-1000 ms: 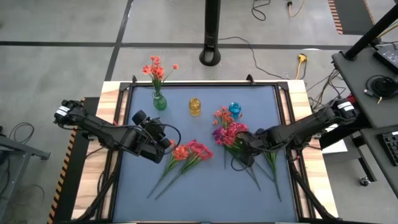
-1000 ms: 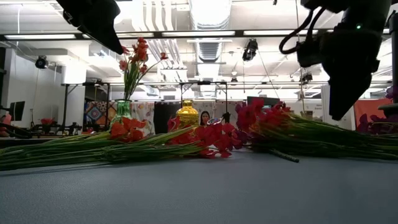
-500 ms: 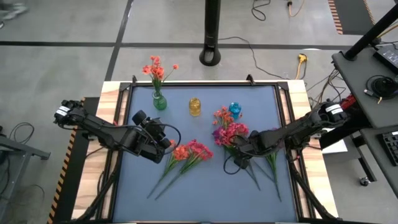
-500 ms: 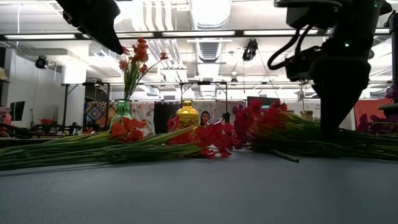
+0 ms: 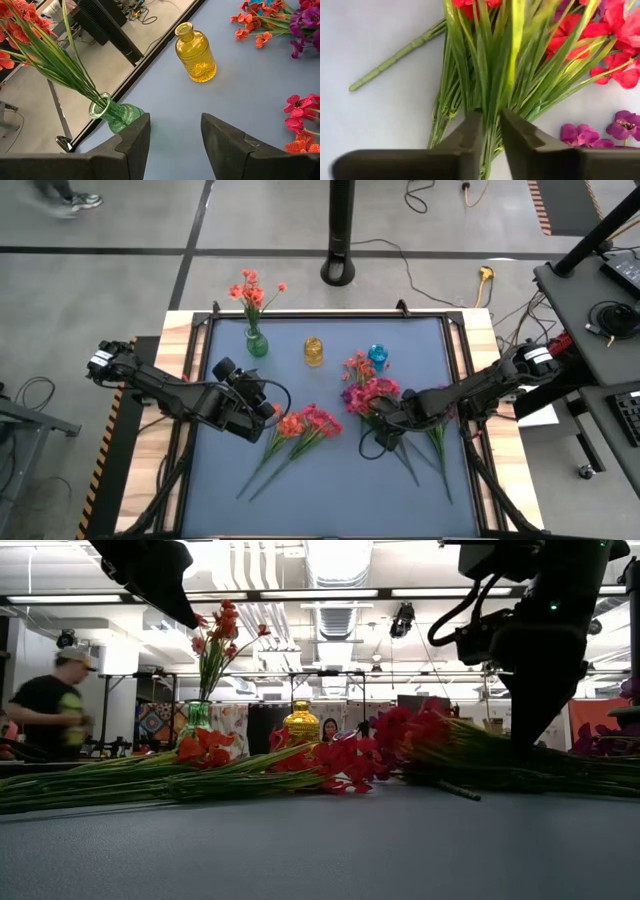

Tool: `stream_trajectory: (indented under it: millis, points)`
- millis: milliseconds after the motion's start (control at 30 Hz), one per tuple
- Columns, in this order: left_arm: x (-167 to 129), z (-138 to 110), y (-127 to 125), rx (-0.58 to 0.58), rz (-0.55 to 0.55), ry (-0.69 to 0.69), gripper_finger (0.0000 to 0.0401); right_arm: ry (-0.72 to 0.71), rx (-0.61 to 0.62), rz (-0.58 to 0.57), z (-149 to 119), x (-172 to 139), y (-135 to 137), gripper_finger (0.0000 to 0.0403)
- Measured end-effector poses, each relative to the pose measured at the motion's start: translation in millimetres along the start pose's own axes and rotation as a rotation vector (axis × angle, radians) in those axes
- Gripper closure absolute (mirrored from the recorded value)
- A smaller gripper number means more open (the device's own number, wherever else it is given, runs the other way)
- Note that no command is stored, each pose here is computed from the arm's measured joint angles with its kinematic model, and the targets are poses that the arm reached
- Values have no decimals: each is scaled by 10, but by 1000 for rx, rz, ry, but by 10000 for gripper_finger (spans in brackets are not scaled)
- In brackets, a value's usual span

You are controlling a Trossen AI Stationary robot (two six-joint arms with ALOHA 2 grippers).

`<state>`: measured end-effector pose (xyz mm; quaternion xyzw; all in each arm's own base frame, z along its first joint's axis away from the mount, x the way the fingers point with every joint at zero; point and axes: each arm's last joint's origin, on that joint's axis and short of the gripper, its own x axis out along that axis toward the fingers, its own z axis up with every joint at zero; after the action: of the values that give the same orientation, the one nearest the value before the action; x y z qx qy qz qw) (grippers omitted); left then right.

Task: Sort flowers into vase by color
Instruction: Put the top left pink flowers into the blue vase

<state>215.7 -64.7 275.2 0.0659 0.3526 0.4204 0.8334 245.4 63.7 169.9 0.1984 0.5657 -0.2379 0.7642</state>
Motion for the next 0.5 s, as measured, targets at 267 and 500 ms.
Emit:
stream_trajectory:
  millis: [267, 500]
  points:
    - [0, 0, 0, 0, 0, 0, 242, -16, 5, 19, 52, -234, -13, 388]
    - [-1, 1, -2, -2, -1, -1, 242, -104, 8, 69, 86, -574, -96, 389]
